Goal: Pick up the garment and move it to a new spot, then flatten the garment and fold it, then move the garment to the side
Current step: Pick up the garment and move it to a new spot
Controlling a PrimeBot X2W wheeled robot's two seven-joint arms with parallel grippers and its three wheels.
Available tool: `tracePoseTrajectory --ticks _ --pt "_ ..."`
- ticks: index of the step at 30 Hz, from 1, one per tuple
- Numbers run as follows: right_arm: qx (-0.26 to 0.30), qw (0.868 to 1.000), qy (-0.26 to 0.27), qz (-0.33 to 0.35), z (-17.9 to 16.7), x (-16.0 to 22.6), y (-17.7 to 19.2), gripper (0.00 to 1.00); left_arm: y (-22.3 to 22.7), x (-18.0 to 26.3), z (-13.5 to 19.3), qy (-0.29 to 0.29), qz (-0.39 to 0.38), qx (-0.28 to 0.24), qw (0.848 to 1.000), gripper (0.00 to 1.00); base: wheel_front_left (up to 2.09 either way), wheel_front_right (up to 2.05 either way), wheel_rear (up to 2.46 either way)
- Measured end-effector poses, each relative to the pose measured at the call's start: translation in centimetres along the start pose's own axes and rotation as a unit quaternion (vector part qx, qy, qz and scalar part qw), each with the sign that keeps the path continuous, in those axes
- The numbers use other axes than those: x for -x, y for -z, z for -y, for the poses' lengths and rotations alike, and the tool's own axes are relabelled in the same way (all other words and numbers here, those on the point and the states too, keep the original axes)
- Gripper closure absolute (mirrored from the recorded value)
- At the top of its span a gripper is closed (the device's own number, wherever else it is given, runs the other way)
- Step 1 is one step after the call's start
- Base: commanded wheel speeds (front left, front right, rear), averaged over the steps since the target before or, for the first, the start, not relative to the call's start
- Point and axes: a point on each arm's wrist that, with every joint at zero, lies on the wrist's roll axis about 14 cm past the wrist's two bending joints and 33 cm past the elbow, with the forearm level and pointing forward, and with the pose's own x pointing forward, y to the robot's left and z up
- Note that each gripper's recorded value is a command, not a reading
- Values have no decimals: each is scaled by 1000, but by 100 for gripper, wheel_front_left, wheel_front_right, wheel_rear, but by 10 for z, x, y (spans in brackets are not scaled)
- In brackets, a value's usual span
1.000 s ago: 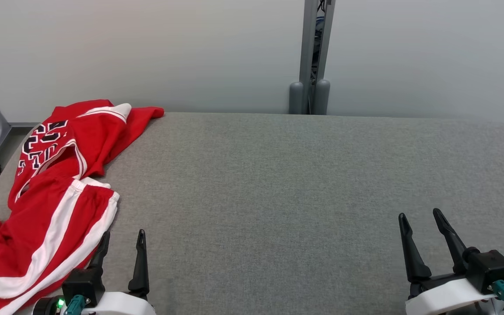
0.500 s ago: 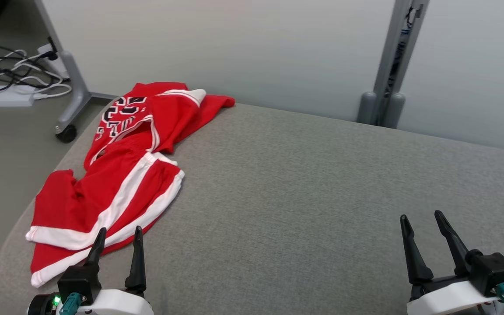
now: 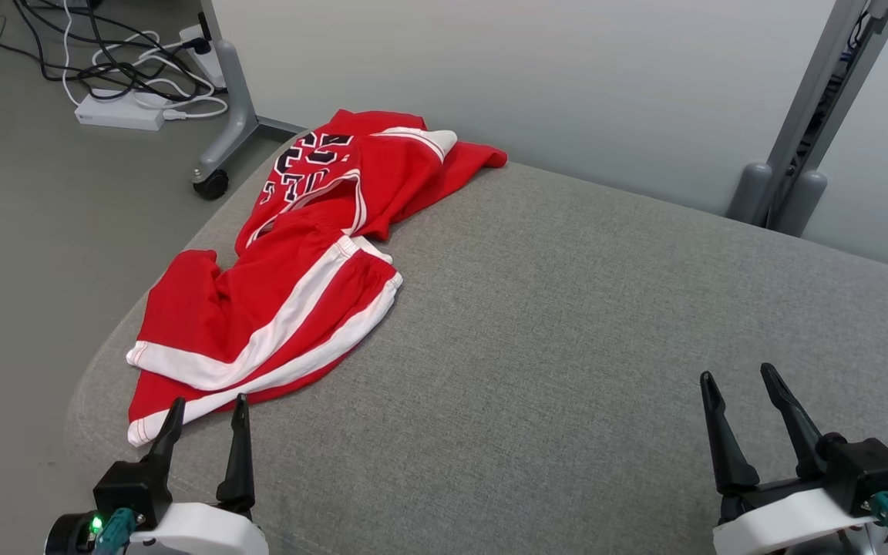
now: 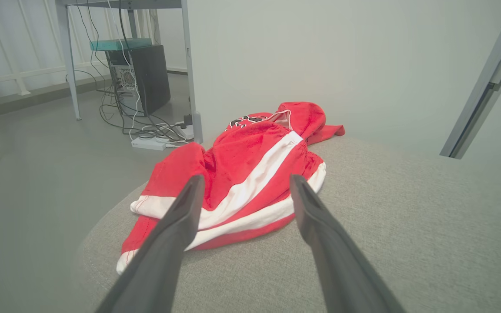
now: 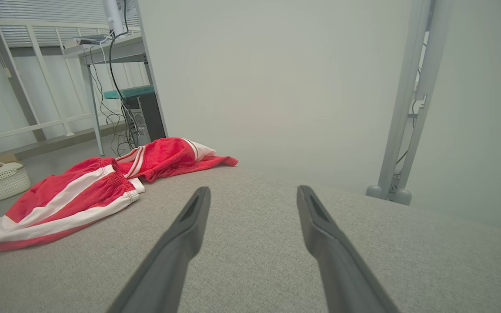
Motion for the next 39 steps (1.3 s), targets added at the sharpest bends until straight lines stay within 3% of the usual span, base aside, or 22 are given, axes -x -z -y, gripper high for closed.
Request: tracePoseTrajectory --ticks 11,17,26,39 --pt "5 1000 17 3 17 -7 2 0 -36 -56 8 42 1 -38 998 0 0 0 0" --pt "13 999 31 5 34 -18 6 0 -45 -102 31 91 -28 -68 993 0 0 0 0" --pt "18 998 53 -1 63 -35 23 0 5 -150 65 142 -137 -95 976 0 0 0 0" --pt "18 996 79 -28 94 -39 56 0 89 -186 69 134 -265 -120 947 0 0 0 0"
